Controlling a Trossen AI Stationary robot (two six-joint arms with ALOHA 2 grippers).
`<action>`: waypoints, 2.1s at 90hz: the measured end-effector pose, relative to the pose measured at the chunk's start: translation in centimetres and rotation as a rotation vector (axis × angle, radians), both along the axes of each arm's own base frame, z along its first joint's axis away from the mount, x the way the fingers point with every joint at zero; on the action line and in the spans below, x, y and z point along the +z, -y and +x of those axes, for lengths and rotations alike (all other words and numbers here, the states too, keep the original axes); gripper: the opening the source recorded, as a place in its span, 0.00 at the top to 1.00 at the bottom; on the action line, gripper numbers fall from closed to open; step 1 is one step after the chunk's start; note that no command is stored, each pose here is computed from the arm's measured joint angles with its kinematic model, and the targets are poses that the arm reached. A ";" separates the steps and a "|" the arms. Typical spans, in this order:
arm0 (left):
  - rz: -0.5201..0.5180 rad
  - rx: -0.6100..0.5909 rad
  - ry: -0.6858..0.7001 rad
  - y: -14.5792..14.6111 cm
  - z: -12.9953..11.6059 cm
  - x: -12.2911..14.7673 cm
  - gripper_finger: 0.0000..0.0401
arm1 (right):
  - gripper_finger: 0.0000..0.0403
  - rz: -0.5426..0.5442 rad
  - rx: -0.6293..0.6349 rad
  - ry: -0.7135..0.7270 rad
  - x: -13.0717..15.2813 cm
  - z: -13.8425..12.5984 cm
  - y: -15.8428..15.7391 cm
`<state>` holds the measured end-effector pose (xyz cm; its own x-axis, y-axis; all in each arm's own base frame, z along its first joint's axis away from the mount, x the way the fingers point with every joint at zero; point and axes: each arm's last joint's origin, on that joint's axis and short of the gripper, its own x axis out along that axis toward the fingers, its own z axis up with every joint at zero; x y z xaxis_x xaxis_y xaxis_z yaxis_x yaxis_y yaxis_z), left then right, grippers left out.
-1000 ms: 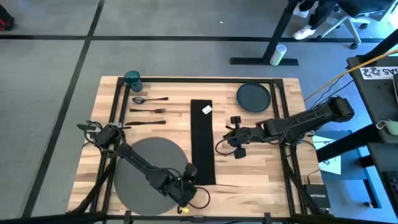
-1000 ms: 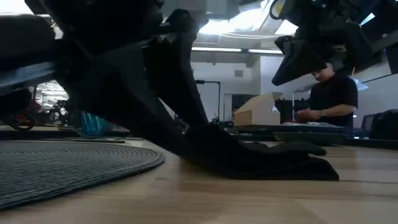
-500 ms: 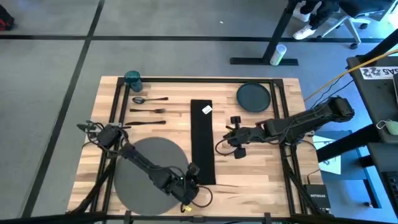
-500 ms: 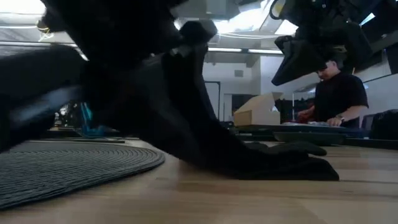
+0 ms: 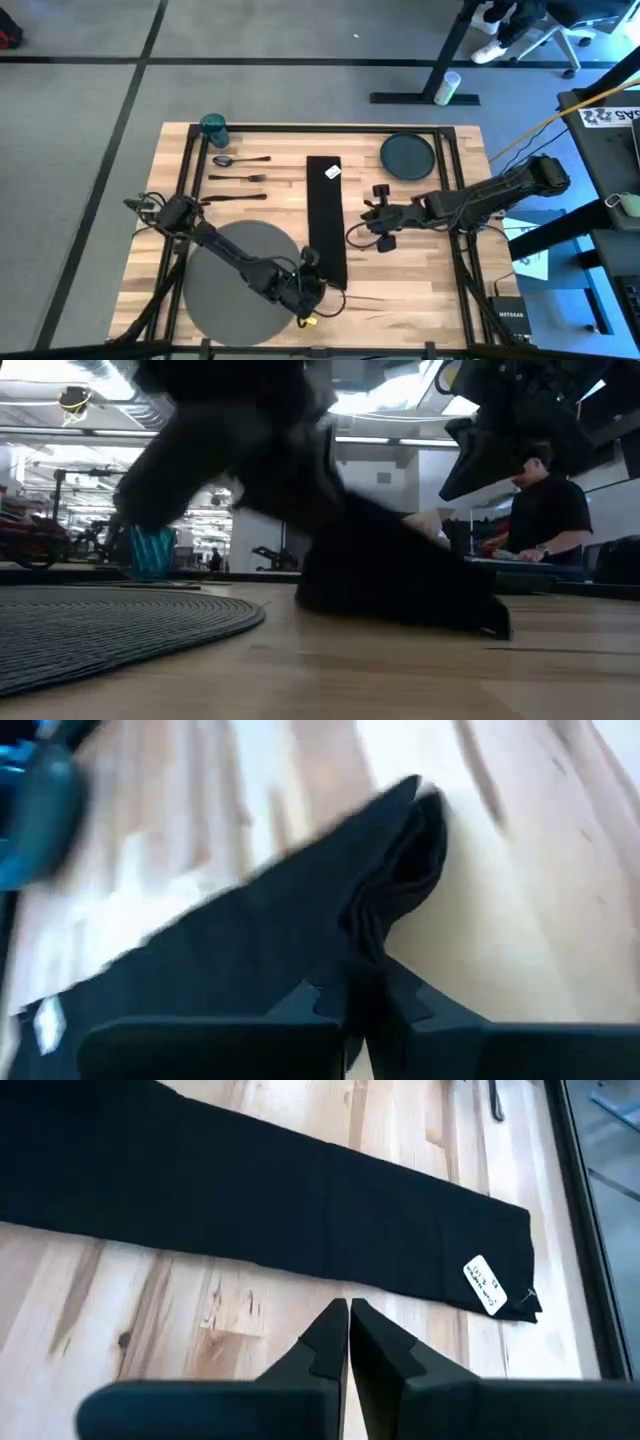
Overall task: Set table place
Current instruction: Fold the black table napkin
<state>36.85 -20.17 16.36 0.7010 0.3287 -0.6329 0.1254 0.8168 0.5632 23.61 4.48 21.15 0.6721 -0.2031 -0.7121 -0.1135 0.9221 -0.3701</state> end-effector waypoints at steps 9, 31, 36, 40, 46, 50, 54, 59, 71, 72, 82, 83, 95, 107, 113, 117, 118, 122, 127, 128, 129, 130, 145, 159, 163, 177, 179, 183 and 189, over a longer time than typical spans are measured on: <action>-0.003 0.014 0.029 -0.4 -0.3 1.7 1.00 | 1.00 0.000 -0.006 0.028 0.6 -0.3 0.1; -0.059 0.087 0.147 -2.2 -0.9 6.4 1.00 | 1.00 0.018 0.006 0.111 2.5 -1.5 -0.1; -0.078 0.098 0.174 -2.5 -1.1 7.3 1.00 | 1.00 0.026 0.018 0.127 2.8 -1.8 -0.4; -0.092 0.103 0.195 -2.7 -1.2 8.0 1.00 | 1.00 0.035 0.022 0.134 3.0 -2.0 -0.7; -0.111 0.108 0.217 -2.7 -1.5 8.7 1.00 | 1.00 0.044 0.024 0.141 3.1 -2.4 -1.1; -0.124 0.112 0.226 -2.7 -1.6 9.0 1.00 | 1.00 0.046 0.024 0.140 3.1 -2.6 -1.4; -0.140 0.120 0.237 -2.7 -1.7 9.2 1.00 | 1.00 0.052 0.026 0.136 3.1 -2.8 -1.8; -0.159 0.127 0.247 -2.6 -1.9 9.4 1.00 | 1.00 0.064 0.029 0.144 3.1 -2.9 -2.2; -0.173 0.163 0.251 -2.8 -1.8 9.9 1.00 | 1.00 0.081 0.034 0.153 3.1 -3.4 -3.3; -0.174 0.167 0.251 -2.9 -1.8 9.9 1.00 | 1.00 0.083 0.034 0.155 3.1 -3.4 -3.3; -0.179 0.239 0.240 -4.5 -1.3 9.7 1.00 | 1.00 0.097 0.033 0.164 3.2 -3.7 -4.0; -0.178 0.247 0.237 -4.7 -1.3 9.7 1.00 | 1.00 0.096 0.032 0.166 3.2 -3.7 -4.0; -0.190 0.355 0.229 -7.3 -0.6 9.4 1.00 | 1.00 0.094 0.040 0.170 3.2 -3.9 -4.5; -0.191 0.433 0.231 -9.7 0.1 9.3 1.00 | 1.00 0.098 0.033 0.172 3.2 -4.0 -4.6; -0.184 0.457 0.231 -10.7 0.3 9.3 1.00 | 1.00 0.097 0.031 0.173 3.2 -4.0 -4.6; -0.182 0.475 0.230 -11.4 0.5 9.3 1.00 | 1.00 0.096 0.031 0.173 3.2 -4.0 -4.6; -0.182 0.479 0.229 -11.6 0.5 9.2 1.00 | 1.00 0.096 0.031 0.173 3.2 -4.0 -4.6; -0.185 0.495 0.223 -12.3 0.6 9.2 1.00 | 1.00 0.096 0.031 0.173 3.2 -4.0 -4.6; -0.193 0.520 0.223 -13.1 0.8 9.2 1.00 | 1.00 0.096 0.031 0.173 3.2 -4.0 -4.6; -0.195 0.525 0.223 -13.3 0.8 9.2 1.00 | 1.00 0.096 0.031 0.173 3.2 -4.0 -4.6; -0.197 0.529 0.222 -13.5 0.9 9.2 1.00 | 1.00 0.096 0.031 0.173 3.2 -4.0 -4.6; -0.198 0.533 0.222 -13.6 0.9 9.1 1.00 | 1.00 0.096 0.031 0.173 3.2 -4.0 -4.6; -0.220 0.586 0.204 -16.2 1.2 8.8 1.00 | 1.00 0.097 0.031 0.173 3.2 -4.0 -4.6; -0.235 0.632 0.182 -18.3 1.2 8.6 1.00 | 1.00 0.098 0.031 0.172 3.1 -4.0 -4.6; -0.245 0.638 0.179 -18.7 1.2 8.6 1.00 | 1.00 0.099 0.032 0.172 3.1 -4.0 -4.6; -0.271 0.663 0.165 -20.3 1.4 8.4 1.00 | 1.00 0.101 0.033 0.171 3.1 -4.0 -4.6; -0.275 0.665 0.160 -20.5 1.4 8.3 1.00 | 1.00 0.101 0.033 0.171 3.1 -4.0 -4.6; -0.284 0.669 0.147 -20.8 1.5 8.0 1.00 | 1.00 0.101 0.034 0.171 3.1 -4.0 -4.6; -0.294 0.678 0.142 -21.2 1.7 7.7 1.00 | 1.00 0.102 0.033 0.171 3.1 -4.0 -4.6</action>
<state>38.53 1.06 24.01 0.4865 0.5489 -0.6798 -0.5164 0.8082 0.2830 19.58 9.12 24.29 0.7903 -0.1115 -0.6025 -0.0881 0.9524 -0.2918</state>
